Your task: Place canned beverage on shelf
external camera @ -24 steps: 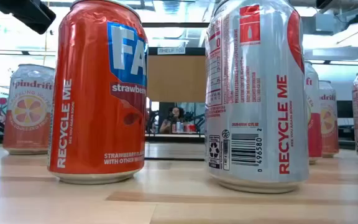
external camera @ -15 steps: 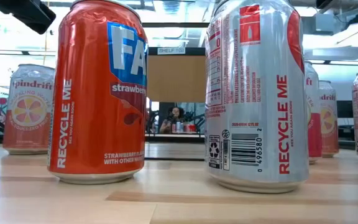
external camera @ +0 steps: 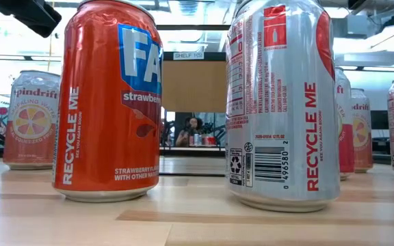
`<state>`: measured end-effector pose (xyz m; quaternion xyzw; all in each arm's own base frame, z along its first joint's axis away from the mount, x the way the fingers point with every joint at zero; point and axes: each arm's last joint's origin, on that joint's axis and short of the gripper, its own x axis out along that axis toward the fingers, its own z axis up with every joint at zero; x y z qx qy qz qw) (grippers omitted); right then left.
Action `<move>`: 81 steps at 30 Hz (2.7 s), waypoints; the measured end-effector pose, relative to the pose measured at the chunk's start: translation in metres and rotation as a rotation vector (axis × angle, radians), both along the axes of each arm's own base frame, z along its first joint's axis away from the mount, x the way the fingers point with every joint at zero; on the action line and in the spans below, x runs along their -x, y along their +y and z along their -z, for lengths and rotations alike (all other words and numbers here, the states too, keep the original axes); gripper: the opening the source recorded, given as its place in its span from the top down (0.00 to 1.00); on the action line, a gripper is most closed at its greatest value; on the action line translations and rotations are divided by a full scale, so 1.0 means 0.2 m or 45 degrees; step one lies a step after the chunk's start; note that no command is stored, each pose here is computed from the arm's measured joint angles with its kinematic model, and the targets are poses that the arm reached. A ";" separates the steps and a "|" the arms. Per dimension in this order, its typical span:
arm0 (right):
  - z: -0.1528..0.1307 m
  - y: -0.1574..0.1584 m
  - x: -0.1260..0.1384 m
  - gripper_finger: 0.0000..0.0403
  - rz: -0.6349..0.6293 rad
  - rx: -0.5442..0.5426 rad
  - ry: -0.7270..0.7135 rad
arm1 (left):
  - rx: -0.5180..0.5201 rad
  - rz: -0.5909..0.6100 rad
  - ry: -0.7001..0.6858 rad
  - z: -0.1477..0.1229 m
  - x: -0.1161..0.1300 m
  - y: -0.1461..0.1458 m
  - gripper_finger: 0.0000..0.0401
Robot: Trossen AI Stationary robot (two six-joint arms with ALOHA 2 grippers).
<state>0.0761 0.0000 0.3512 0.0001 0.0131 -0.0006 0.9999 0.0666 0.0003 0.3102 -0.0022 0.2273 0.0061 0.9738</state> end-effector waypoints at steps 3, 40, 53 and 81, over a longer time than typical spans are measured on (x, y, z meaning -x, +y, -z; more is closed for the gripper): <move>0.00 0.00 0.00 1.00 0.000 0.000 0.000 | 0.000 0.000 0.000 0.00 0.00 0.00 1.00; 0.00 0.00 0.00 1.00 0.000 0.000 0.000 | 0.160 -0.067 -0.215 -0.08 -0.03 0.00 1.00; 0.00 0.00 0.00 1.00 0.000 0.000 0.000 | 0.309 0.035 -0.571 0.06 -0.21 -0.01 1.00; 0.02 0.00 0.00 1.00 0.000 0.000 0.063 | 0.851 -0.658 -0.633 0.33 -0.43 0.05 1.00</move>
